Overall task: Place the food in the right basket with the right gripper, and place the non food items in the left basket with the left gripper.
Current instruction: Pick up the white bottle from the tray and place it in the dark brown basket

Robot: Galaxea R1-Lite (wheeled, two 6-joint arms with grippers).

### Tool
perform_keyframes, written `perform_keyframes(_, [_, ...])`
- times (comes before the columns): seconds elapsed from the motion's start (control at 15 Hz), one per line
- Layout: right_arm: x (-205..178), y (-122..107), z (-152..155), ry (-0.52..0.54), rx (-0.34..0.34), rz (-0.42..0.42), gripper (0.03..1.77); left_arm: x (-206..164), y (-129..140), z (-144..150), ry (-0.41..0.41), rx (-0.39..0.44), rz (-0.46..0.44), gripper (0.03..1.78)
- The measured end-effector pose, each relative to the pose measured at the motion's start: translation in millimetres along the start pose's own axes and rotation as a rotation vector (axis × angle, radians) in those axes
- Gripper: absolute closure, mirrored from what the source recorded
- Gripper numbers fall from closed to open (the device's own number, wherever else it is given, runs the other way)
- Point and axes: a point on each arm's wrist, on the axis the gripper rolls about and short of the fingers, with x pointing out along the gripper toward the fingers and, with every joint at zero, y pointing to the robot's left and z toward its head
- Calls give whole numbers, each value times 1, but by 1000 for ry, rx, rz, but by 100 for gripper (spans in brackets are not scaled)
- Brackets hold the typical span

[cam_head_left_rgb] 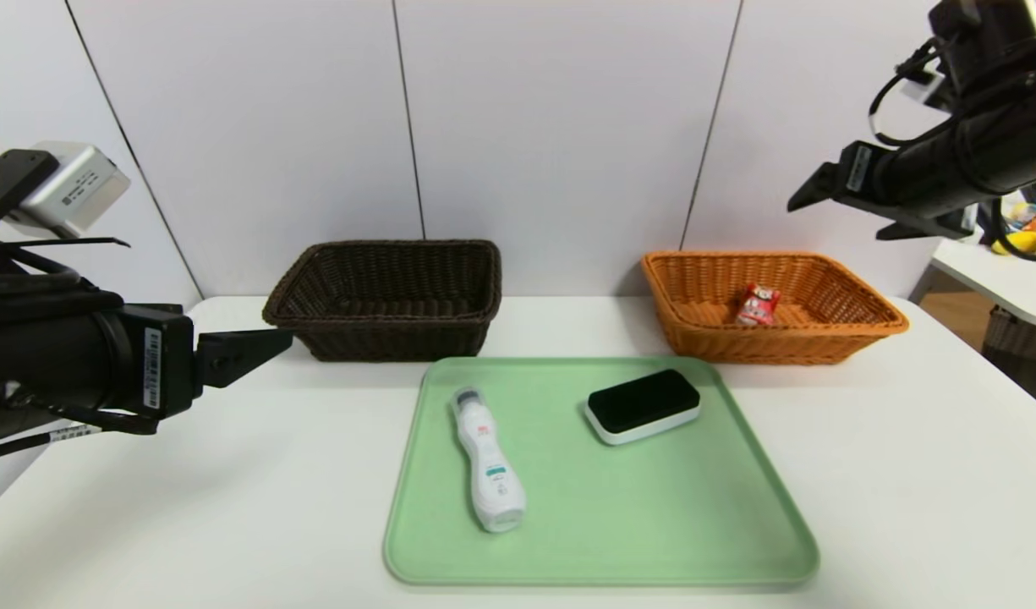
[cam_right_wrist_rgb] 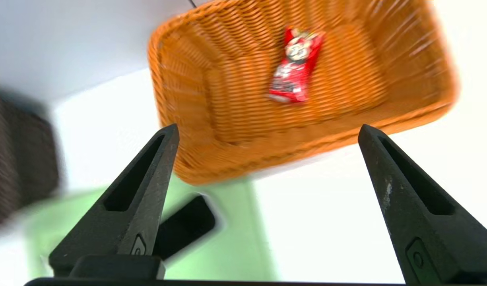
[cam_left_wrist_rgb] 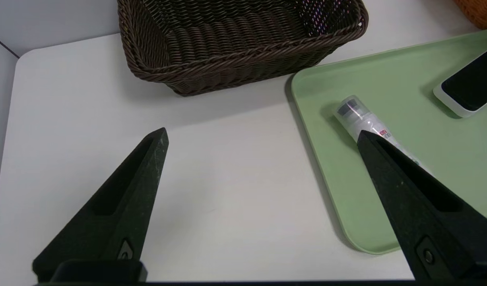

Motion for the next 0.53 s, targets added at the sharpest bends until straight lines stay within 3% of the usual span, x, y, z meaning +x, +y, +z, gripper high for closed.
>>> perform_keyframes(0.13, [-19,-8,-9,4,-214,-10,20,2,-1,0,3,5,-3,12])
perform_keyframes(0.27, [-30,-14,-22,34,-357,-16,17,3,-3,0,9,13,-10,12])
perform_keyframes(0.53, [-44,-24,-45,75,-383,-19,14,10,-7,-3,41,20,7,12])
